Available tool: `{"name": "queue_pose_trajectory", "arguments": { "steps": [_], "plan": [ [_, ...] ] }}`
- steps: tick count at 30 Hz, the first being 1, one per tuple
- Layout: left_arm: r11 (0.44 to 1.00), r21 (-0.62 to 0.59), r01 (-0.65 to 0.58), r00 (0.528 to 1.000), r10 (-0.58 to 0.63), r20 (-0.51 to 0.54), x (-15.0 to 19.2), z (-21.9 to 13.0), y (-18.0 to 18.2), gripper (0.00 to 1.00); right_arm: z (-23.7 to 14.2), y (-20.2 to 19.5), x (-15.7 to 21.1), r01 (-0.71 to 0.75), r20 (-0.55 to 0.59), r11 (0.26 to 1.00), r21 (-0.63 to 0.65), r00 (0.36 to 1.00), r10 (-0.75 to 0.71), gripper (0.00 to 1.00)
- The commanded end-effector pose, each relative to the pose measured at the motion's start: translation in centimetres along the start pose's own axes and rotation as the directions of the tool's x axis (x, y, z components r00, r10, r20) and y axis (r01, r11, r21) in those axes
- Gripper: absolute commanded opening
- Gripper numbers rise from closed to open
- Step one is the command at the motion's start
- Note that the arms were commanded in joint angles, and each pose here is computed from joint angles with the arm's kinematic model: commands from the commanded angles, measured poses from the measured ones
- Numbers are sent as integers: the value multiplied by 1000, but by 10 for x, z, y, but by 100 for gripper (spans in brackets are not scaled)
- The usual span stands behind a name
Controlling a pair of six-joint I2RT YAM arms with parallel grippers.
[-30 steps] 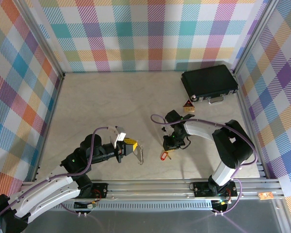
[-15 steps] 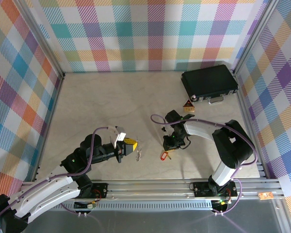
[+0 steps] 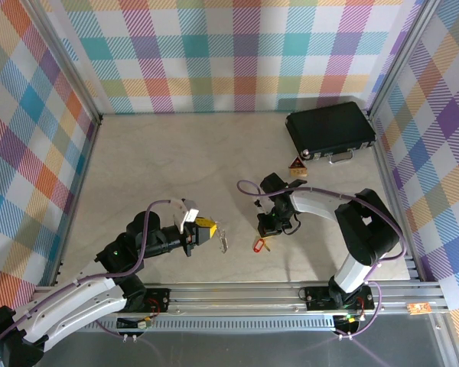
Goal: Put the keys on the keyring
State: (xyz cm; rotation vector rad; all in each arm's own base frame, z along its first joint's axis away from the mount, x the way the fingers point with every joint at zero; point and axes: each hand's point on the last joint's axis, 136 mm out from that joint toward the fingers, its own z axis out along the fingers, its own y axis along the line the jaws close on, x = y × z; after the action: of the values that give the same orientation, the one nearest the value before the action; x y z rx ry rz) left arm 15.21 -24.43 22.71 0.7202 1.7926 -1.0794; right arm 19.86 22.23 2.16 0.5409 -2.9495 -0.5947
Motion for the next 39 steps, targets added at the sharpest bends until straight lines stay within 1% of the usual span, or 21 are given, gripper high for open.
{"name": "queue_pose_trajectory", "arguments": {
  "steps": [1,3,7,9,12,15,16,18,22,23,26,28,32,34,37,39],
  "plan": [
    [999,49,-16,998,13,56,-14,-2,-12,0,-7,5,-3,32,19,999,-5,999,-32,1],
    [999,51,-15,998,12,57,-15,-3,-13,0,-11,9,-3,48,44,999,-20,998,-47,0],
    [998,55,-13,998,9,65,-18,-4,-15,0,-24,20,-4,111,153,993,-38,983,-104,0],
    [998,59,-13,998,9,65,-20,-5,-16,0,-35,27,-4,146,227,988,-51,965,-130,0],
    [998,66,-16,998,11,69,-24,-6,-19,0,-57,44,-3,224,375,970,-92,910,-175,0],
    [996,92,-21,997,14,81,-31,-9,-26,0,-87,65,1,339,541,936,-97,807,-236,0],
    [994,102,-25,996,16,87,-33,-10,-28,0,-100,75,4,386,600,918,-88,756,-261,0],
    [992,123,-35,995,23,97,-38,-12,-34,0,-121,91,11,469,702,880,-69,650,-291,0],
    [980,191,-59,992,36,119,-47,-17,-49,0,-171,125,32,626,872,780,-21,392,-291,0],
    [974,216,-69,991,42,127,-50,-19,-55,0,-183,134,39,667,904,745,-10,325,-279,0],
    [951,294,-101,986,57,157,-59,-27,-72,0,-214,157,59,759,954,650,31,172,-245,0],
    [935,334,-118,983,62,172,-63,-31,-82,0,-227,171,70,807,966,590,42,119,-230,0],
    [916,377,-137,983,78,168,-68,-35,-94,0,-245,197,89,883,971,466,54,63,-230,0],
    [904,402,-149,981,84,175,-71,-36,-100,0,-250,206,96,906,974,419,60,40,-224,0],
    [886,430,-170,977,95,191,-76,-38,-109,0,-258,216,101,921,979,382,73,8,-206,0],
    [876,448,-179,976,100,195,-77,-39,-113,0,-261,218,102,924,983,375,78,-9,-184,0]
  ]
}}
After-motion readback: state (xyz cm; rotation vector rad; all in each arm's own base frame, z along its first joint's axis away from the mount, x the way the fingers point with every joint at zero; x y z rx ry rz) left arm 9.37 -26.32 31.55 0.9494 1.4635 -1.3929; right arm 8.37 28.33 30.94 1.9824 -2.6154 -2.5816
